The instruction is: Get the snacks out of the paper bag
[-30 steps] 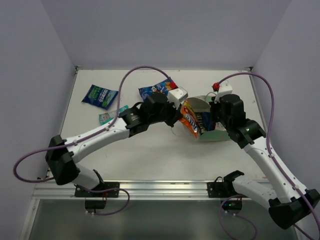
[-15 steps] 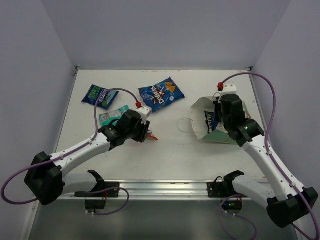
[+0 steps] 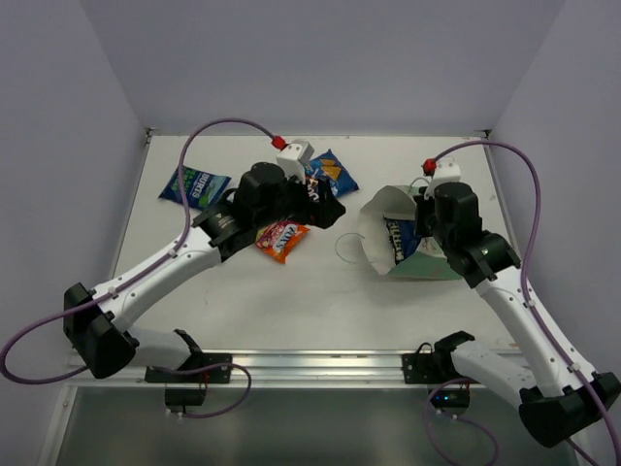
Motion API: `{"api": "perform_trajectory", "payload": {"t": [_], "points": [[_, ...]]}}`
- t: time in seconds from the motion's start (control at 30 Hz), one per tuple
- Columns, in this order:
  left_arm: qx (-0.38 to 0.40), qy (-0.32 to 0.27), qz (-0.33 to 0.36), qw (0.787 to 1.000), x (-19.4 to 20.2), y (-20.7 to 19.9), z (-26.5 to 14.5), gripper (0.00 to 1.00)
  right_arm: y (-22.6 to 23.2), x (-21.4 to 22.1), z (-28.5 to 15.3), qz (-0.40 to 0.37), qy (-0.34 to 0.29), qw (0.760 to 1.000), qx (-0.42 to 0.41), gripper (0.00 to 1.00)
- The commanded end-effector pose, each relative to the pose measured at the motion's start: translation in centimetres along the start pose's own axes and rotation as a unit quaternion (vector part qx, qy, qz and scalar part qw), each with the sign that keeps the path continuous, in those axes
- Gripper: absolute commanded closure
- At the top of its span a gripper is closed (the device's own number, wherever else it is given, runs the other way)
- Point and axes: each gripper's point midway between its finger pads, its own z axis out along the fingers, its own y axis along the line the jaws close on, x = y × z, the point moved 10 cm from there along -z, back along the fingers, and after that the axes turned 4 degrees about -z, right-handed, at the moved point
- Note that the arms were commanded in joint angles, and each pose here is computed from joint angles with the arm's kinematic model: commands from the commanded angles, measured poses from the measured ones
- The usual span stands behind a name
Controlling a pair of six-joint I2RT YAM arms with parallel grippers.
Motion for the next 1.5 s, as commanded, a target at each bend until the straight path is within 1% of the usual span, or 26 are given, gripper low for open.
{"api": "perform_trajectory", "payload": {"t": [0.0, 0.03, 0.07, 0.1, 0.13, 0.17, 0.23, 0.43, 0.5, 0.63, 0.77, 0.9, 1.07, 1.17, 1.3, 1.43, 1.47], "points": [[0.053, 0.007, -0.05, 0.997, -0.7, -3.9, 2.1, 0.03, -0.1, -2.9, -1.9, 0.027, -0.056, 0.998, -0.016, 1.0], [0.05, 0.022, -0.053, 0.997, -0.2, -4.2, 3.6, 0.04, -0.1, -3.1, -2.0, 0.032, -0.059, 0.998, -0.013, 1.0], [0.056, 0.03, -0.057, 0.996, 0.2, -5.1, 4.2, 0.05, -0.2, -3.4, -2.2, 0.037, -0.065, 0.997, -0.011, 1.0], [0.069, 0.028, -0.066, 0.995, -0.4, -6.1, 4.5, 0.07, -0.1, -3.6, -2.3, 0.043, -0.067, 0.997, -0.013, 1.0], [0.066, 0.042, -0.07, 0.994, 0.3, -6.2, 5.9, 0.08, -0.1, -3.7, -2.4, 0.049, -0.069, 0.996, -0.016, 1.0], [0.072, 0.05, -0.073, 0.994, 0.6, -6.7, 6.5, 0.09, 0.0, -4.1, -2.7, 0.055, -0.074, 0.996, -0.021, 1.0], [0.084, 0.052, -0.087, 0.991, 0.6, -7.9, 7.6, 0.13, 0.1, -4.4, -2.9, 0.073, -0.076, 0.994, -0.025, 1.0], [0.083, 0.051, -0.097, 0.991, 1.1, -9.6, 10.0, 0.18, 0.6, -4.0, -2.2, 0.101, -0.063, 0.993, -0.027, 1.0], [0.076, 0.045, -0.105, 0.991, 1.1, -9.8, 10.6, 0.22, 0.8, -3.9, -2.0, 0.109, -0.06, 0.992, -0.033, 1.0], [0.066, 0.044, -0.114, 0.99, 1.7, -10.1, 12.0, 0.26, 1.1, -3.4, -1.4, 0.12, -0.057, 0.99, -0.039, 1.0], [0.051, 0.049, -0.117, 0.991, 2.3, -9.8, 13.7, 0.26, 1.4, -3.2, -1.1, 0.122, -0.057, 0.99, -0.05, 1.0], [0.025, 0.076, -0.121, 0.989, 4.1, -9.0, 15.8, 0.24, 1.5, -3.3, -1.1, 0.123, -0.06, 0.989, -0.057, 1.0], [-0.018, 0.074, -0.118, 0.99, 5.0, -7.8, 16.9, 0.21, 1.5, -3.3, -1.3, 0.124, -0.063, 0.988, -0.06, 1.0], [-0.027, 0.076, -0.112, 0.99, 5.4, -7.6, 17.3, 0.2, 1.5, -3.3, -1.3, 0.123, -0.064, 0.988, -0.062, 1.0], [-0.02, 0.085, -0.114, 0.99, 5.7, -7.7, 18.1, 0.2, 1.6, -3.4, -1.3, 0.123, -0.063, 0.988, -0.067, 1.0], [-0.006, 0.088, -0.122, 0.989, 6.0, -8.0, 18.8, 0.28, 1.7, -3.4, -1.2, 0.122, -0.062, 0.988, -0.075, 1.0], [-0.004, 0.088, -0.124, 0.988, 6.1, -8.0, 18.9, 0.37, 1.8, -3.5, -1.2, 0.123, -0.062, 0.987, -0.078, 1.0]]}}
